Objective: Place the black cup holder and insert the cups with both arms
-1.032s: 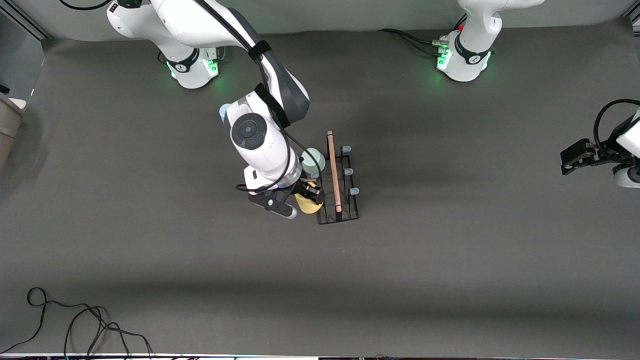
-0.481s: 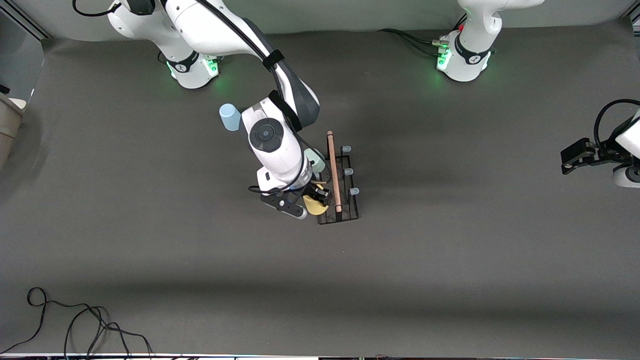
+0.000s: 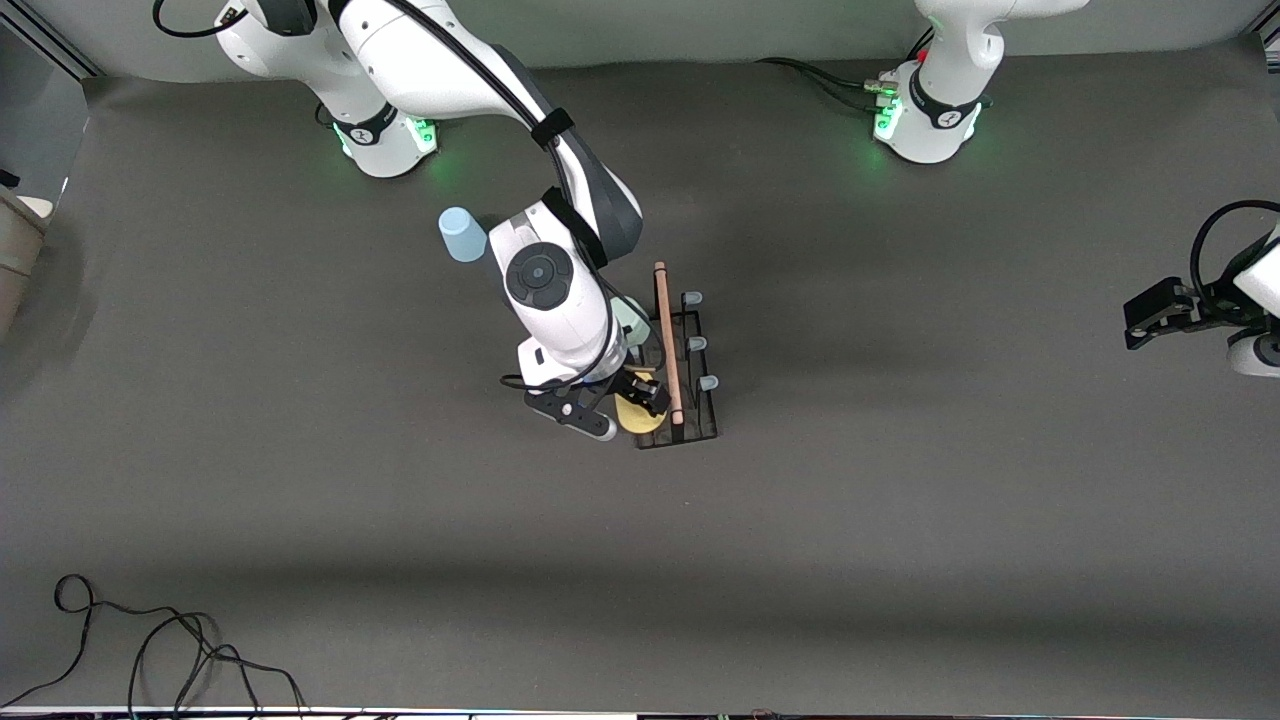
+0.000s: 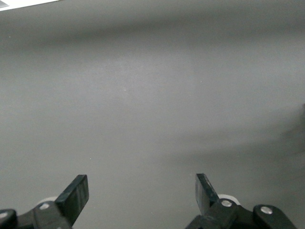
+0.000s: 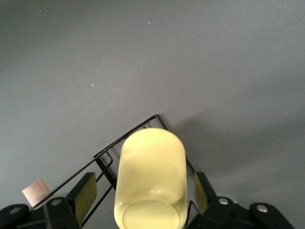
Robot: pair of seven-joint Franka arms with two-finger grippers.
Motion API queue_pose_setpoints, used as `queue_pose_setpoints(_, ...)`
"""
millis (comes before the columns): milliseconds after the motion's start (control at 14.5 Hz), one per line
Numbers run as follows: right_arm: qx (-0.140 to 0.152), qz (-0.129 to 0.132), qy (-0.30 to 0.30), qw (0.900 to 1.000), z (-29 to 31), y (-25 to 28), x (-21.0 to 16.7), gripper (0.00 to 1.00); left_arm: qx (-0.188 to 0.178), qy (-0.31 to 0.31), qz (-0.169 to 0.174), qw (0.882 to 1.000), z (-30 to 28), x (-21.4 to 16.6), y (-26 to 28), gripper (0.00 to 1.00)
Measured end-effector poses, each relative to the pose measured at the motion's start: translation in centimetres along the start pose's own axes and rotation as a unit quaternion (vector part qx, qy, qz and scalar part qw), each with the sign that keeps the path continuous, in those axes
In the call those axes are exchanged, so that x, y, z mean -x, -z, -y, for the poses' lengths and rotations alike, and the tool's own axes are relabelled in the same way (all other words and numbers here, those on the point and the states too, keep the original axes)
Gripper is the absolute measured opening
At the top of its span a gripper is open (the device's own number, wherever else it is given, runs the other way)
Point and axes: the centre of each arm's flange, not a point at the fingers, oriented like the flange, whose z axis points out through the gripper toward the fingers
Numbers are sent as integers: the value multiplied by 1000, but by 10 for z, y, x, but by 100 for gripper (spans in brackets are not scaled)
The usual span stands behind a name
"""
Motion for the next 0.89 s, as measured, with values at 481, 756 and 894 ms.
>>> queue_pose_setpoints(481, 20, -16, 7, 1000, -12, 57, -43, 92, 0, 1, 1, 1000, 1, 0, 0, 100)
queue_pose_setpoints(756, 46, 10, 25, 999, -59, 159, -90, 92, 0, 1, 1, 1000, 1, 0, 0, 100)
queue_pose_setpoints(894, 56, 31, 37, 997, -88, 206, -106, 93, 0, 1, 1, 1000, 1, 0, 0, 100)
